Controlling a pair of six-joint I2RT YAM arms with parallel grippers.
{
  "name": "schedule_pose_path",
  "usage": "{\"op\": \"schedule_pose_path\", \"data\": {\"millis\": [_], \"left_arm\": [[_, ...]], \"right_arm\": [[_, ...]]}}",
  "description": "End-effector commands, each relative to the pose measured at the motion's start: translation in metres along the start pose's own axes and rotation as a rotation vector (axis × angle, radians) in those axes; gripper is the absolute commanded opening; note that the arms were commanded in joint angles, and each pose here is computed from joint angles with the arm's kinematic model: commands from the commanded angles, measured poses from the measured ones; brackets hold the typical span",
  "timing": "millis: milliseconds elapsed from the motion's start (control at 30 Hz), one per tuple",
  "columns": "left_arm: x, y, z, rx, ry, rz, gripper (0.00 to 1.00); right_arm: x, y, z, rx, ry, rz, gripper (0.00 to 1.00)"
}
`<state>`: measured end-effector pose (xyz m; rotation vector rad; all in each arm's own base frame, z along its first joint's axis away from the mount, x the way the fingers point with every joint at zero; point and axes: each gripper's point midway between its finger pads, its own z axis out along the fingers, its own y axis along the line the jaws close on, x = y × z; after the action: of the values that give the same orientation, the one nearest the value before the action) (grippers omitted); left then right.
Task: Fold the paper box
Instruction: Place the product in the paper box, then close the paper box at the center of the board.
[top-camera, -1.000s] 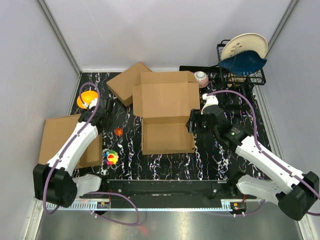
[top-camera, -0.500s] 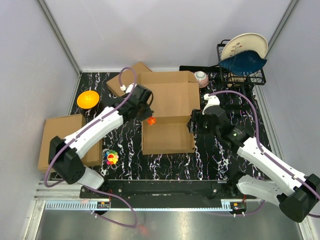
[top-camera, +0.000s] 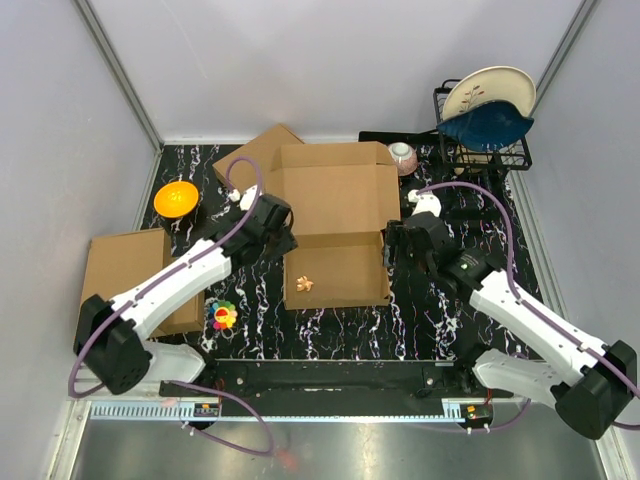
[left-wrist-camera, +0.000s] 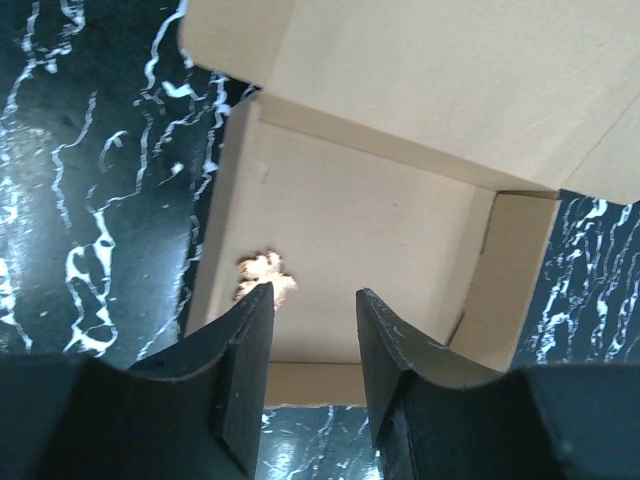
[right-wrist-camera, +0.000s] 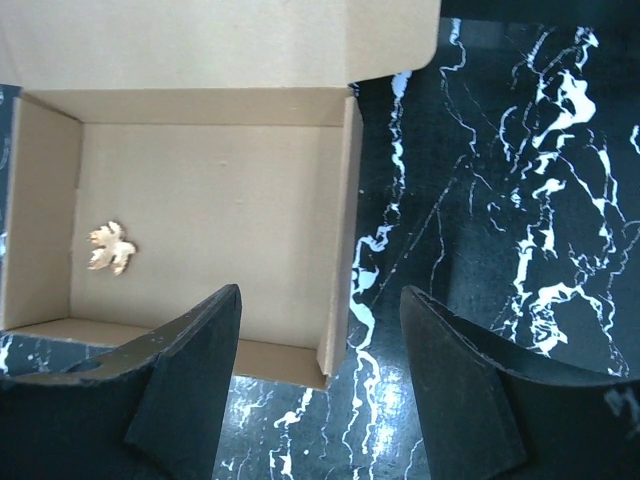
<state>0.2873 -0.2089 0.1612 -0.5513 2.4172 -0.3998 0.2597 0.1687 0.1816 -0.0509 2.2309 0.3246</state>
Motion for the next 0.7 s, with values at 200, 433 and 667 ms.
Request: {"op": "schedule_pose_path", "data": {"millis": [200,433,667], "left_arm": [[-0.006,0.046,-0.002,0.105,-0.24,-0.027,0.41],[0.009,0.047,0.011,0.148,-0.215,0.001,0.4],[-0.036,0.042,-0.016,0.17,-0.387,-0.051,0.44]], "right_arm": [[0.031,-0.028,0.025,0.154,0.076,0.018,0.63],[0.054,-0.01,0.039,0.069,0.153,0.061,0.6],[-0.017,-0.02,0.012,0.141,-0.081,0.074,0.68]]}}
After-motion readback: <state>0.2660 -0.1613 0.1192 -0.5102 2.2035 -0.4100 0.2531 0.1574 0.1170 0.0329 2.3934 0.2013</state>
